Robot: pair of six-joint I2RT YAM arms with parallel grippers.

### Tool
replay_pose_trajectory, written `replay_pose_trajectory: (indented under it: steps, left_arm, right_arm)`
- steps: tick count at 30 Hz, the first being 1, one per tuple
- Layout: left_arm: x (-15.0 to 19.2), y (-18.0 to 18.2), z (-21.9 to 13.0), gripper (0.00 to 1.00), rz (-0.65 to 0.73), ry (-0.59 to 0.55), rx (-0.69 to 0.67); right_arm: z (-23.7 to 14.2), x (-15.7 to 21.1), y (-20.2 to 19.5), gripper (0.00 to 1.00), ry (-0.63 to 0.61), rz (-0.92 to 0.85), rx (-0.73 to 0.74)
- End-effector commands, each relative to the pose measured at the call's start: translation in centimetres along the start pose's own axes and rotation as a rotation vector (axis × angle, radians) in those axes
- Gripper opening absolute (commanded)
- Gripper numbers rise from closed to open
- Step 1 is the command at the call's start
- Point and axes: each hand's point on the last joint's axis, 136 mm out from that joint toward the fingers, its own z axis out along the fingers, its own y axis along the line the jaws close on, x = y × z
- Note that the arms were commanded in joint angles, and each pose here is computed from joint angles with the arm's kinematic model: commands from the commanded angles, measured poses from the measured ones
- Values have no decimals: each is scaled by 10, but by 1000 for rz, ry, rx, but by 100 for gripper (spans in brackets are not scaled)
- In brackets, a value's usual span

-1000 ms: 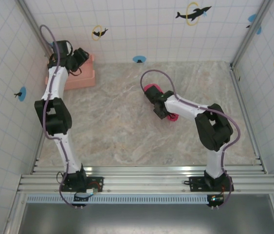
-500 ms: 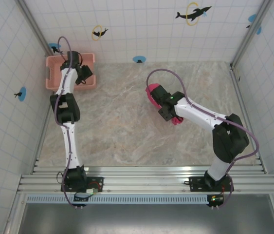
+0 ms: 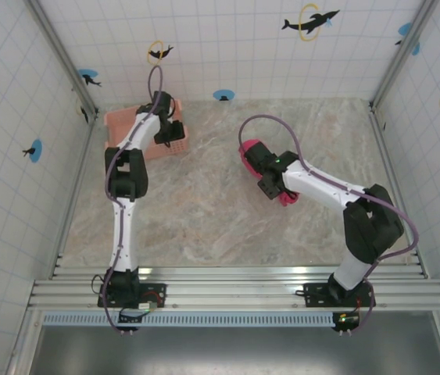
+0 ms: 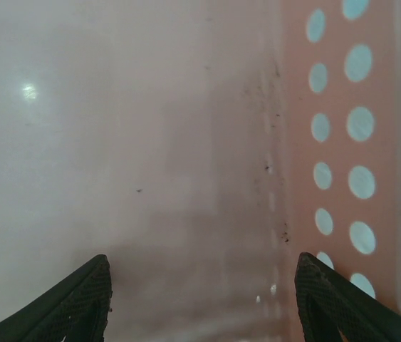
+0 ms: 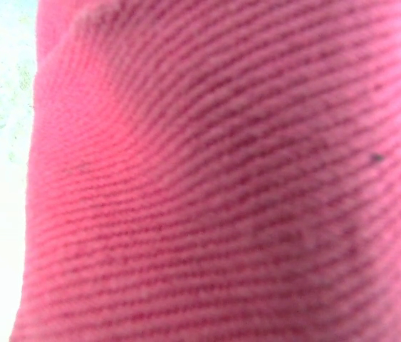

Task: Roll up the long pants

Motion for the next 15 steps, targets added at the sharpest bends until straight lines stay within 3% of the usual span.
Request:
replay_pose_trajectory:
  steps: [1,4,8,11,15]
  left_arm:
    - [49,-61,-4,68,101,87,98]
    - [66,-95,-16,68,102,82,179]
    - [62,-147,-68,69,122,-4,354]
    - [45,-166,-111,70,135,-90,433]
    - [2,-158,-185,71,122,-263,461]
  right_arm:
    - [-28,-14,-38,0,-116,135,97]
    - [-35,-9,-58,0,-123,179,158]
    - [-46,-2,-84,0,-140,241,244]
    - [-57,-4,-99,0,-174,273,298]
    - [-75,-20,-112,0,-253,270,370]
